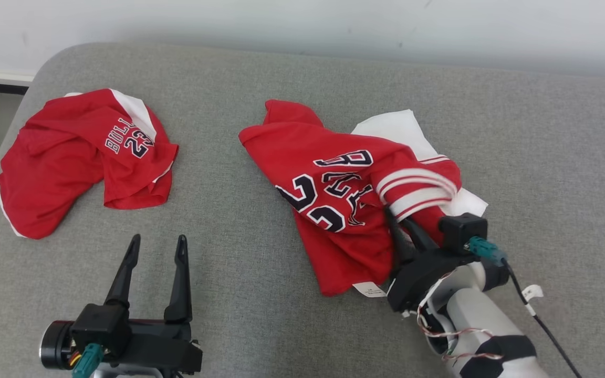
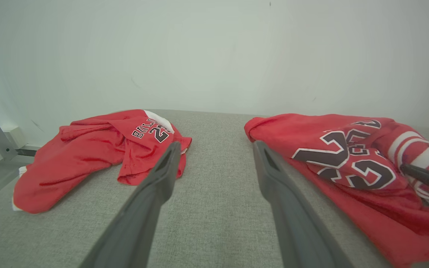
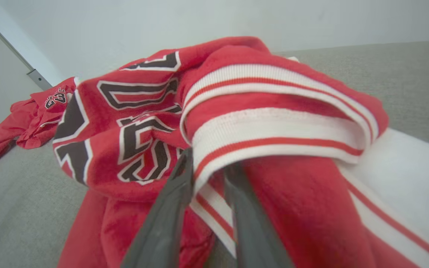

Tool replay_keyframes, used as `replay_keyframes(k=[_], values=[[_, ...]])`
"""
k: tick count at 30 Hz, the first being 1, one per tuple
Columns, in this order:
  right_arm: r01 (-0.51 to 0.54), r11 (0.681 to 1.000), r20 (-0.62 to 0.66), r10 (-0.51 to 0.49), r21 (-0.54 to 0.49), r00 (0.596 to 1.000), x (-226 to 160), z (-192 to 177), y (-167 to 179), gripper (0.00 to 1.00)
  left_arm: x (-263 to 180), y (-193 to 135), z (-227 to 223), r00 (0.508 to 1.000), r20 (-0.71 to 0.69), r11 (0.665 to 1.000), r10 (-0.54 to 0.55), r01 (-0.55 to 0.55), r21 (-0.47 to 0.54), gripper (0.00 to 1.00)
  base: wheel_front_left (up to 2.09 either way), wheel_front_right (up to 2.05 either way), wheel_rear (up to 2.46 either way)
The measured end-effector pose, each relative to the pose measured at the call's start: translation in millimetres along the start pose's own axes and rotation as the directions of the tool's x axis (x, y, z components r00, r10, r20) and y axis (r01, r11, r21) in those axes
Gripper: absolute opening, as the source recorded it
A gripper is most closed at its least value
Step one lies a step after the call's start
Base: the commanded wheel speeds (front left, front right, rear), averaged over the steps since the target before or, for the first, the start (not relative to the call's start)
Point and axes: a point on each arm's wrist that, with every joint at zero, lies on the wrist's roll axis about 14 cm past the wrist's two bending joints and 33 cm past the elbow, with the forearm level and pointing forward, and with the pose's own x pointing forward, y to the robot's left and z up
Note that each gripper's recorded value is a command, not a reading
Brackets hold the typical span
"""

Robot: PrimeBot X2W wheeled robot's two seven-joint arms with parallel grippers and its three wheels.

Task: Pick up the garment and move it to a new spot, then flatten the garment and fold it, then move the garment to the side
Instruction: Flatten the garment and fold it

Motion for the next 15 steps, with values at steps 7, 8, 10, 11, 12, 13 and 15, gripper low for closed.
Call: replay_keyframes(k=[7, 8, 10, 11, 12, 13, 15], values=[[0.100, 0.990, 0.106, -0.090, -0.095, 0.990, -13.6, 36.4, -50.7, 0.00, -2.1, -4.4, -2.8, 1.000, -0.006, 1.000, -0.013, 0.013, 0.000, 1.00, 0.00, 0.00, 0.00], [0.119, 0.987, 0.130, -0.105, -0.111, 0.986, -17.1, 46.1, -60.6, 0.00, -1.2, -7.5, -3.1, 1.000, -0.006, 1.000, -0.025, 0.025, -0.002, 1.00, 0.00, 0.00, 0.00], [0.156, 0.978, 0.173, -0.131, -0.136, 0.976, -25.2, 63.8, -78.0, 0.00, 0.9, -14.1, -4.0, 0.999, -0.006, 0.999, -0.040, 0.040, -0.013, 1.00, 0.00, 0.00, 0.00], [0.173, 0.973, 0.183, -0.144, -0.155, 0.973, -29.6, 70.5, -86.9, 0.00, 1.9, -17.7, -4.7, 0.999, -0.007, 0.999, -0.050, 0.050, -0.017, 1.00, 0.00, 0.00, 0.00], [0.188, 0.967, 0.197, -0.154, -0.169, 0.968, -33.1, 78.8, -94.5, 0.00, 2.8, -21.0, -5.6, 0.998, -0.009, 0.998, -0.061, 0.061, -0.019, 1.00, 0.00, 0.00, 0.00], [0.202, 0.963, 0.213, -0.163, -0.179, 0.963, -35.8, 88.3, -101.4, 0.00, 4.2, -23.9, -6.0, 0.998, -0.008, 0.997, -0.068, 0.068, -0.022, 1.00, 0.00, 0.00, 0.00], [0.235, 0.950, 0.238, -0.184, -0.207, 0.954, -39.6, 108.0, -118.0, 0.00, 6.7, -30.8, -7.6, 0.996, -0.011, 0.996, -0.089, 0.089, -0.028, 1.00, 0.00, 0.00, 0.00]])
